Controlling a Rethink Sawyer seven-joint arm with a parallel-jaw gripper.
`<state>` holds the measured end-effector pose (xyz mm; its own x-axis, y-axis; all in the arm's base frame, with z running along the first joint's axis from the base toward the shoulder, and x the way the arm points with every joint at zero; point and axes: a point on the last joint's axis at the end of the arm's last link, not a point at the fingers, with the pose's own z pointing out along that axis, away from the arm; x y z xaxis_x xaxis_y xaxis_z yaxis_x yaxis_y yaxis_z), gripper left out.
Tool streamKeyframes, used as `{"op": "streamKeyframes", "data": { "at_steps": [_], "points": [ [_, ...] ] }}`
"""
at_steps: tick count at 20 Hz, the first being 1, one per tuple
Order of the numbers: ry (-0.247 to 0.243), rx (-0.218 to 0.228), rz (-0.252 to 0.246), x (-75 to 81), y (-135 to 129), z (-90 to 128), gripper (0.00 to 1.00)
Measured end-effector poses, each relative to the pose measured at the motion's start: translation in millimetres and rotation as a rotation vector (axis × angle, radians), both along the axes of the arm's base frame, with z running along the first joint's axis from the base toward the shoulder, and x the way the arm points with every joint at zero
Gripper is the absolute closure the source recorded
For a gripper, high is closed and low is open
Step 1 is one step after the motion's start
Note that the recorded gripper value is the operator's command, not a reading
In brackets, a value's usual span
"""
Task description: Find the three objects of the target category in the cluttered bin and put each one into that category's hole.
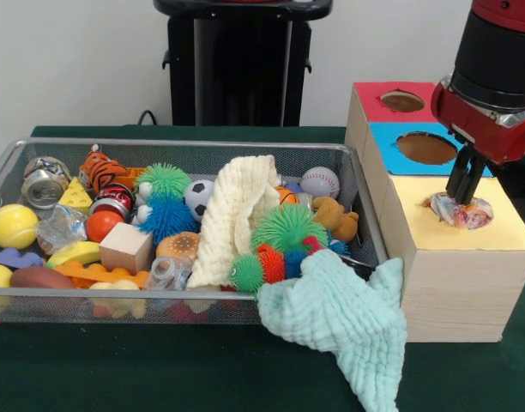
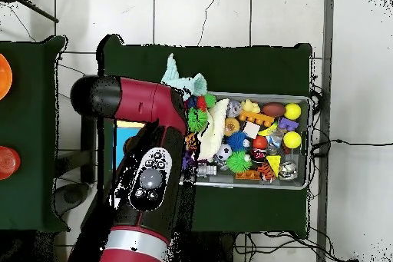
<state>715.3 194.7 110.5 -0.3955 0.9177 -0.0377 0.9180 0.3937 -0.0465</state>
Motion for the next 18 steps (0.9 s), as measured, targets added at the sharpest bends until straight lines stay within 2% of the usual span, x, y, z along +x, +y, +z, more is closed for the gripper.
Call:
{"op": "streamKeyframes", "data": {
  "at_steps": [4, 9, 18],
  "points": [
    [0.001, -0.001, -0.003, -0.2, -1, -5, 1.0],
    [-0.014, -0.017, -0.004, -0.2, -8, -26, 1.0],
    [-0.02, -0.017, -0.008, -1.2, -10, -22, 1.0]
  ]
}}
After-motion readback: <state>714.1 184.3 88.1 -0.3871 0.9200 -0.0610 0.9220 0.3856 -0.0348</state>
